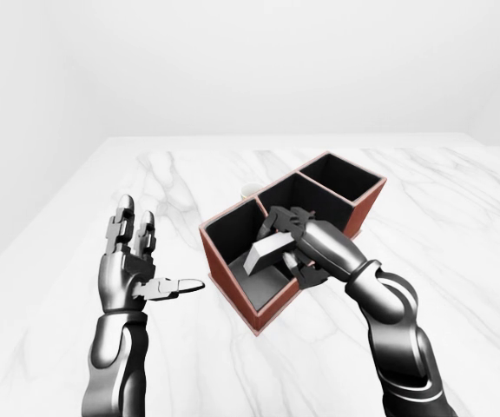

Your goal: Pick up the book and place it in the left compartment of the caddy.

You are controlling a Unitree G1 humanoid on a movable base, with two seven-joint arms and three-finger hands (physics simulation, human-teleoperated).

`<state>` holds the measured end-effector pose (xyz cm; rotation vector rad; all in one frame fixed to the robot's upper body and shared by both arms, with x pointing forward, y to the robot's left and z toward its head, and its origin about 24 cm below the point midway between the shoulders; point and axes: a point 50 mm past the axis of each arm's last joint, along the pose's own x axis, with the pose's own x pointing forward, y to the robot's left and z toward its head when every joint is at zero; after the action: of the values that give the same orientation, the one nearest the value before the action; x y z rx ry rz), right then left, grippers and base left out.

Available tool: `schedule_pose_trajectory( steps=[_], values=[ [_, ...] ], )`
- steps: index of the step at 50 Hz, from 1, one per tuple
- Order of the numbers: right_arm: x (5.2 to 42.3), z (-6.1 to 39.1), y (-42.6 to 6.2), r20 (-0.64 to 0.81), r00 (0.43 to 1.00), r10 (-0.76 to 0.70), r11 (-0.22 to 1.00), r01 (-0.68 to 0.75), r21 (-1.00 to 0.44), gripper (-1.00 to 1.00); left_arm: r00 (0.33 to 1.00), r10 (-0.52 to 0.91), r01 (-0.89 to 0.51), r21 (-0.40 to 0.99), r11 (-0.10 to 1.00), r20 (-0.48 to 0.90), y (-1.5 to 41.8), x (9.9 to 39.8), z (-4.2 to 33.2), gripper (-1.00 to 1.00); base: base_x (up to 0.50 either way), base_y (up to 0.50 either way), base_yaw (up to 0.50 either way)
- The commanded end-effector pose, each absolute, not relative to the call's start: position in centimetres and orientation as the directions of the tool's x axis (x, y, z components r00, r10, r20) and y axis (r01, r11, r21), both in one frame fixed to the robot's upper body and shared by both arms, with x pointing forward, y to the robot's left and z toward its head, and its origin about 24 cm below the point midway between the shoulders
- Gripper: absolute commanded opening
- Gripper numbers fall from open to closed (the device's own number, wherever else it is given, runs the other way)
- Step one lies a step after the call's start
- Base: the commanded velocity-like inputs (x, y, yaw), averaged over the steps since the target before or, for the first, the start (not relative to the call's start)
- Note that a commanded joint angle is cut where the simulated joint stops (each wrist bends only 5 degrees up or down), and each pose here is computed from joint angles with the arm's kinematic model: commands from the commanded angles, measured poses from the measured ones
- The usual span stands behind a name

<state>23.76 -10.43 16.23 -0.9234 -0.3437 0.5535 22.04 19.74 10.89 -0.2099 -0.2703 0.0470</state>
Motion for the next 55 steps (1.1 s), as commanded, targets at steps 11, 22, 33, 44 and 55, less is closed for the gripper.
schedule_pose_trajectory(
  steps=[11,22,33,44,55],
  values=[
    [23.7,16.2,-10.0,0.060,0.789,0.611,0.504,-0.330,-0.798,-1.00,0.964,0.072,-0.016,-0.212,0.977,0.256,19.7,22.1,10.8,1.00,0.00,0.00,0.00],
    [23.6,16.1,-9.8,0.054,0.789,0.612,0.496,-0.329,-0.804,-1.00,0.965,0.071,-0.016,-0.213,0.977,0.254,19.7,22.1,10.7,1.00,0.00,0.00,0.00],
    [24.0,15.6,-9.6,0.030,0.791,0.611,0.493,-0.350,-0.796,-1.00,0.964,0.072,-0.016,-0.213,0.977,0.256,19.7,22.1,10.8,1.00,0.00,0.00,0.00],
    [24.3,15.1,-9.6,0.008,0.801,0.598,0.487,-0.356,-0.798,-1.00,0.962,0.071,-0.015,-0.211,0.977,0.264,19.7,22.0,11.0,1.00,0.00,0.00,0.00],
    [24.9,14.2,-9.9,-0.042,0.818,0.574,0.472,-0.373,-0.799,-1.00,0.964,0.070,-0.014,-0.212,0.977,0.258,19.7,22.1,10.8,1.00,0.00,0.00,0.00]
  ],
)
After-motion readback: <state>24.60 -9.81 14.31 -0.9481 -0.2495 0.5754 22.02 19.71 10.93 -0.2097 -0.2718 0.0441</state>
